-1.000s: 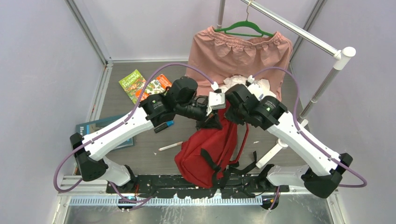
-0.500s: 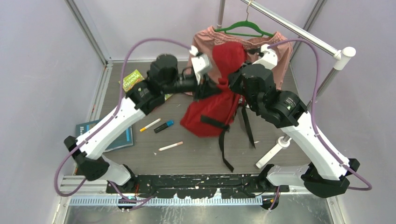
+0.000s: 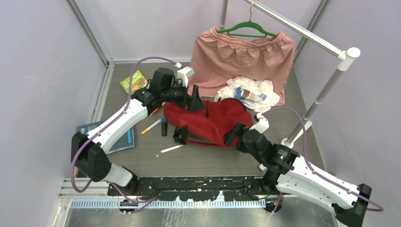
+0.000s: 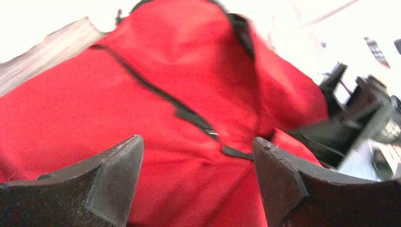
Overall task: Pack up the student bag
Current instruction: Place the student bag at the center of the board, then adjust the student bag at the center of the board.
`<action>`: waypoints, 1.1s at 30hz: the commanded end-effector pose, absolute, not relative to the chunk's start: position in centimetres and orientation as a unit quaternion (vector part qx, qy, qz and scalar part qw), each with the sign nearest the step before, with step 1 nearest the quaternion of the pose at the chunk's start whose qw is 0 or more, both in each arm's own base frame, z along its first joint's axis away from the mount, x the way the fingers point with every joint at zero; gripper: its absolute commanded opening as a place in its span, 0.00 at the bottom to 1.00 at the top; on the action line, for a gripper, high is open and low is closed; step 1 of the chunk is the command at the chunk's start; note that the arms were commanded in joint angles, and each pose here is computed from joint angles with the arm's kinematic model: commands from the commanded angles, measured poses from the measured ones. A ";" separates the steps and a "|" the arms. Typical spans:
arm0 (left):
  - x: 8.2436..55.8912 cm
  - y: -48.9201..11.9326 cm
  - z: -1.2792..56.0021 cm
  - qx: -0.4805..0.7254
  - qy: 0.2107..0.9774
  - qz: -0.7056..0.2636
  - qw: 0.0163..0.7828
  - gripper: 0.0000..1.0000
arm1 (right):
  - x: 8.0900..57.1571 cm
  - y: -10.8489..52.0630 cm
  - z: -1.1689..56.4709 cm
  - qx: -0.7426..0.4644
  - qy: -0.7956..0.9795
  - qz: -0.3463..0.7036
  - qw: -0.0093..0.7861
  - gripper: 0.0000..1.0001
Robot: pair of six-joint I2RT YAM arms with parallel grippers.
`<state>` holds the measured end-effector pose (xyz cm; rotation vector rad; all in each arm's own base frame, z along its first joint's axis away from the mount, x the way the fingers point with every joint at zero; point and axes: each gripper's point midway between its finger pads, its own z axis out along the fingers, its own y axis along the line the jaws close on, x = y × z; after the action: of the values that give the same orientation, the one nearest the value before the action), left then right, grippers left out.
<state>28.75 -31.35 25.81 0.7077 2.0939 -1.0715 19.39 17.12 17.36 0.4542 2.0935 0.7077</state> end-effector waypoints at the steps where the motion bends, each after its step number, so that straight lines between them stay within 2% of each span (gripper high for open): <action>1: 32.7 -27.3 32.5 0.179 0.767 -0.370 0.493 0.85 | 16.2 13.4 15.9 0.170 0.867 0.229 0.408 0.93; 3: 32.0 -26.8 32.1 0.173 0.773 -0.369 0.486 0.86 | 16.9 12.3 18.2 0.149 0.854 0.213 0.450 0.95; 5: 31.3 -26.7 32.0 0.166 0.776 -0.377 0.477 0.99 | 17.9 11.7 20.4 0.133 0.843 0.191 0.485 0.96; 6: 30.9 -26.8 32.0 0.165 0.776 -0.385 0.471 1.00 | 18.4 11.8 21.4 0.123 0.840 0.182 0.497 0.96; 13: 27.9 -24.6 28.4 0.102 0.835 -0.366 0.399 1.00 | 19.9 15.0 23.9 0.033 0.852 0.163 0.496 0.96; 20: 24.3 -20.4 21.2 -0.003 0.888 -0.309 0.340 0.99 | 21.1 13.2 24.6 -0.006 0.846 0.086 0.525 1.00; 23: 23.2 -19.5 19.3 -0.035 0.894 -0.301 0.329 0.97 | 22.5 12.7 23.3 -0.026 0.870 0.036 0.491 1.00; 25: 22.8 -19.5 17.8 -0.050 0.896 -0.304 0.320 0.96 | 24.3 10.6 21.1 0.009 0.908 -0.001 0.420 1.00; 28: 22.7 -20.2 16.2 -0.066 0.896 -0.313 0.308 0.92 | 26.7 8.9 18.4 0.082 0.938 0.014 0.338 1.00; 33: 22.4 -22.2 13.3 -0.068 0.908 -0.307 0.278 0.90 | 28.7 6.9 14.3 0.127 0.945 -0.040 0.299 1.00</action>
<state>21.14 -20.14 13.24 -0.1452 2.4898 -0.7775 28.71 6.55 16.07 0.3326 2.4399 -0.1210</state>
